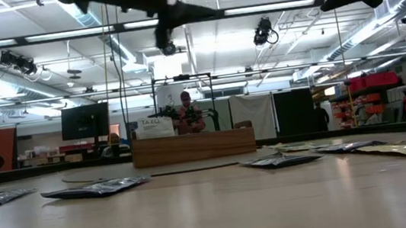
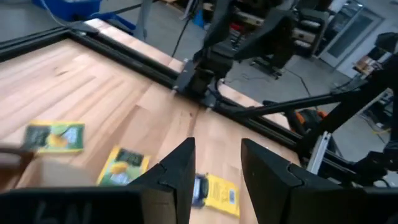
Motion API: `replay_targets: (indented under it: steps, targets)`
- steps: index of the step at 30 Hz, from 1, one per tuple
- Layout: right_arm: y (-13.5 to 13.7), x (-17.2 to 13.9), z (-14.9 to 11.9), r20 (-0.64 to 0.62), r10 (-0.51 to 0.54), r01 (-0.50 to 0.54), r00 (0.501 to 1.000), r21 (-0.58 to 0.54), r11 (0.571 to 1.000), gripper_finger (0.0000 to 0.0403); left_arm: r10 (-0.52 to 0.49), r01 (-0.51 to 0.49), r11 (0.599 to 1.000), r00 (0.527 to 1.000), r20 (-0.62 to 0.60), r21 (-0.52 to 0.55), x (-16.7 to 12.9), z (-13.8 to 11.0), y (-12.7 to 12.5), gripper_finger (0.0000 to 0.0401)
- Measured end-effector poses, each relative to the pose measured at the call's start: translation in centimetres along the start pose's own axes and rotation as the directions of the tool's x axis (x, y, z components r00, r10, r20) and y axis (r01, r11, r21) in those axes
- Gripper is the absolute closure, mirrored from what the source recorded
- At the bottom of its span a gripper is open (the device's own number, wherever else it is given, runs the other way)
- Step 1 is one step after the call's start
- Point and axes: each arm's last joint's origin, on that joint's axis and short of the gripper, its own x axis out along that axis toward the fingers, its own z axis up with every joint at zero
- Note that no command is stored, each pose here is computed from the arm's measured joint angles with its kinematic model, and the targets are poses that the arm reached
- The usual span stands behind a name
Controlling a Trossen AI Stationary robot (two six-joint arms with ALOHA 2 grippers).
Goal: Pick & Place Tea
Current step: Put the purple tea bag into the right section of the wooden organizer
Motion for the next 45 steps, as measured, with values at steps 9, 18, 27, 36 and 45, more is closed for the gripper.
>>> replay_targets:
  steps: [9, 18, 27, 36, 45]
  targets:
    - [0.0, 0.0, -0.3, -0.059, 0.044, -0.047, 0.997, -0.045, 0.998, 0.0179, 0.071, -0.068, 0.996, 0.995, 0.072, -0.049, -7.7, -1.5, 1.6, 0.0268]
    - [0.1, 0.0, -0.4, -0.087, 0.058, -0.066, 0.995, -0.095, 0.993, 0.0179, 0.188, -0.188, 0.982, 0.982, -0.021, 0.000, -12.9, -1.8, 2.2, 0.0268]
    - [-0.1, 0.1, -0.3, -0.022, -0.022, 0.019, 1.000, -0.152, 0.988, 0.0179, 0.250, -0.249, 0.968, 0.966, -0.062, 0.031, -15.7, -2.1, 2.5, 0.0268]
    - [0.0, 0.1, 0.0, 0.012, -0.022, 0.022, 1.000, -0.024, 0.999, 0.0179, 0.223, -0.219, 0.974, 0.973, -0.059, 0.066, -17.5, -2.0, 2.1, 0.0268]
    - [0.4, 2.3, -2.1, -0.352, 0.039, -0.046, 0.935, -0.011, 0.999, 0.0179, 0.216, -0.209, 0.974, 0.973, -0.086, 0.092, -17.9, -2.3, 2.2, 0.0268]
